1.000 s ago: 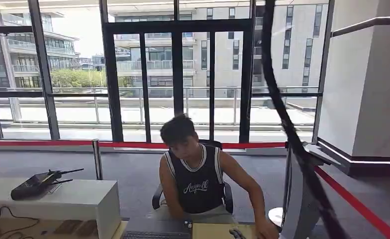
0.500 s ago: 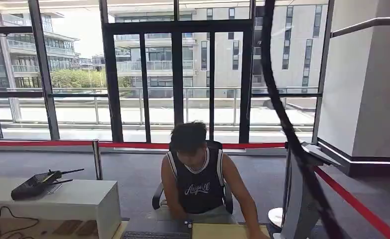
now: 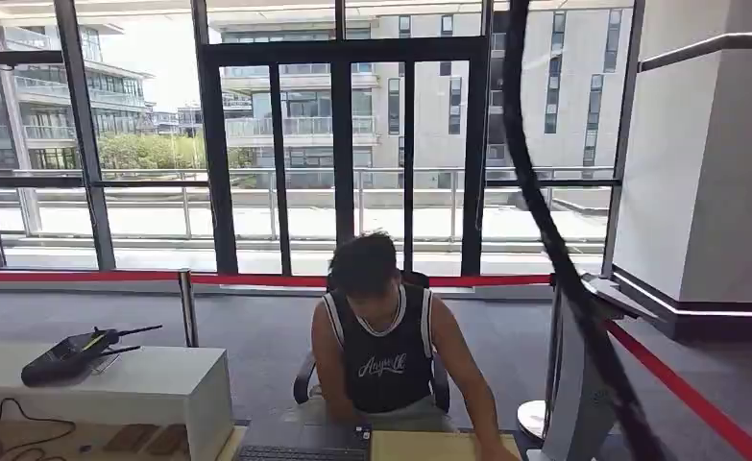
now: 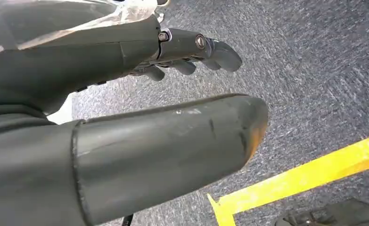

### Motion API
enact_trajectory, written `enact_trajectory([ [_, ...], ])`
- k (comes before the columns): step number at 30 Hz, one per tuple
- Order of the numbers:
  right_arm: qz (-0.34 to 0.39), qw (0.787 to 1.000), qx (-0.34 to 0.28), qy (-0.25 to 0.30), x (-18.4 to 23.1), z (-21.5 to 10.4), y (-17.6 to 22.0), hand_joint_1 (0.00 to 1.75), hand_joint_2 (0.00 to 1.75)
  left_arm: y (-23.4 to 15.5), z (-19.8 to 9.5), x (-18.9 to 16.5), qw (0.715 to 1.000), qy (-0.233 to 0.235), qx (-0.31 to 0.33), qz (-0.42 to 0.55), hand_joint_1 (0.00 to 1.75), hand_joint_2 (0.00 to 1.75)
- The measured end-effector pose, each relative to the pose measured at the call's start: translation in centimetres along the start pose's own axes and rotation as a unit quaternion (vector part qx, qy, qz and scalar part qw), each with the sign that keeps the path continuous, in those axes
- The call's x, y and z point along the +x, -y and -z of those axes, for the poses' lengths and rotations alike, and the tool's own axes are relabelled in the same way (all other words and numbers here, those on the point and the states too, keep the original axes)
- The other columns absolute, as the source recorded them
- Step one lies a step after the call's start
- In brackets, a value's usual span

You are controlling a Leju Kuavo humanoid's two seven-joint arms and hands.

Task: Pass the card to the sensor for recognition and then transmit it.

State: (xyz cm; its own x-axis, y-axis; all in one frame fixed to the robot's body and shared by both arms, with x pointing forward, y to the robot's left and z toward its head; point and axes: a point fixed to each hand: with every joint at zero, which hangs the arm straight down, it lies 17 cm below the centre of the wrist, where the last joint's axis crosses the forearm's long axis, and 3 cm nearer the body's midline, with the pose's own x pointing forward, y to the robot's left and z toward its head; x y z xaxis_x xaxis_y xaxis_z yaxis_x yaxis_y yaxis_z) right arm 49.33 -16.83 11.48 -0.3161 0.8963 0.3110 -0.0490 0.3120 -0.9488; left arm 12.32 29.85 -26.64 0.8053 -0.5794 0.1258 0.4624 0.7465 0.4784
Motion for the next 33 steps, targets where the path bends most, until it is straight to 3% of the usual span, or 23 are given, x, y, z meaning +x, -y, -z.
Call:
enact_trajectory([
  [10,-0.012,1.0,0.015,-0.003,-0.1,-0.5,-1.9,0.0,1.75,0.0,0.0,0.0,1.0,-0.001,0.0,0.001,0.0,0.0],
  [19,-0.108,0.993,-0.043,-0.013,-1.3,-0.4,-0.4,0.0,1.75,0.0,0.0,0.0,1.0,0.0,0.0,0.0,0.0,0.0],
  [24,-0.125,0.99,-0.065,-0.018,-2.2,-0.3,0.0,0.0,1.75,0.0,0.0,0.0,1.0,-0.001,0.0,-0.004,0.0,0.0],
  [33,-0.128,0.99,-0.049,-0.033,-3.9,-0.2,-1.1,0.0,1.75,-0.1,0.0,0.1,1.0,0.001,0.002,0.0,0.0,0.0],
])
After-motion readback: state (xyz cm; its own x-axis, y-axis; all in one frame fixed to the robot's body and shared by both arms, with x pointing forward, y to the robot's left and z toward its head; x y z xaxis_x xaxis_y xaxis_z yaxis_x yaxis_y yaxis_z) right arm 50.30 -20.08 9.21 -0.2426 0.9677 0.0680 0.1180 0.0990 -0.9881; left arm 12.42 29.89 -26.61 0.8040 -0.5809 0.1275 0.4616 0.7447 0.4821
